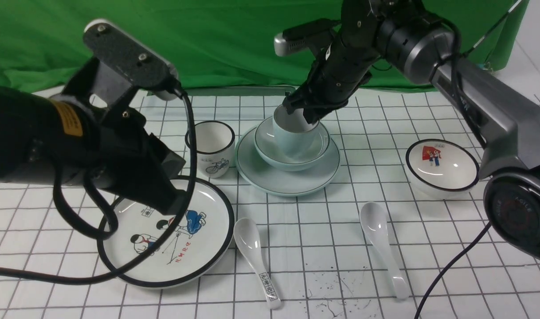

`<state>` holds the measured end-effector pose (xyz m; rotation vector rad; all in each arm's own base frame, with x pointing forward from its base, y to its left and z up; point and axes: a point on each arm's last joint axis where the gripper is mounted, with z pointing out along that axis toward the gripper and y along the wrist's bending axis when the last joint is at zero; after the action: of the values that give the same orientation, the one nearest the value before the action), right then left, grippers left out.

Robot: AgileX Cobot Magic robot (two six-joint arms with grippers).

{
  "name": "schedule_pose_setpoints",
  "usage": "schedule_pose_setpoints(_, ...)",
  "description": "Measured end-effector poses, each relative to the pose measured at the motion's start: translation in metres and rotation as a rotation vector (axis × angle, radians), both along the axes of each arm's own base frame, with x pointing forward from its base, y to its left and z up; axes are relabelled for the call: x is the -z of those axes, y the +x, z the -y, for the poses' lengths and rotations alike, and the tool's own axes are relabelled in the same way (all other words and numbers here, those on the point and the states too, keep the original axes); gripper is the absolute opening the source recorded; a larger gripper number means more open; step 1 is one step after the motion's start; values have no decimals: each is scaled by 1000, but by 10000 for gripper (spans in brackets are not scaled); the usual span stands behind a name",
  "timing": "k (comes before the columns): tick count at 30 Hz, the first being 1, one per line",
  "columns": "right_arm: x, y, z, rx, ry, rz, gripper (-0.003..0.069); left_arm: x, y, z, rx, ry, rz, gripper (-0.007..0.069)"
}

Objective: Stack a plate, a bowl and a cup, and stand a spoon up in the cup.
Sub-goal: Use the right arm to put the blue teacup into the blue rice bowl in the middle

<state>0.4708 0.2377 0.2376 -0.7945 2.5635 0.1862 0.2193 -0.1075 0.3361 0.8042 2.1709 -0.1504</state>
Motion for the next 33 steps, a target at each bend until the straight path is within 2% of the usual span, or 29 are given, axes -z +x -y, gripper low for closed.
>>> schedule_pose_setpoints(17, 6, 2, 0, 4, 2, 4, 102, 0, 0, 0, 0, 3, 2, -9)
schedule_pose_setpoints(20, 5, 3, -1, 9, 12, 19, 210, 0, 0, 0, 0, 3, 2, -9)
schedule_pose_setpoints(25, -3, 4, 6, 27, 18, 25, 498, 0, 0, 0, 0, 3, 2, -9)
schedule_pose_setpoints(28, -28, -3, 14, 20, 16, 36, 562, 0, 0, 0, 0, 3, 2, -9)
schedule_pose_setpoints(31, -51, -12, 20, 1, 7, 44, 565, 0, 0, 0, 0, 3, 2, -9)
schedule_pose_setpoints(33, -89, -30, 31, -19, -2, 81, 561, 0, 0, 0, 0, 4, 2, -9)
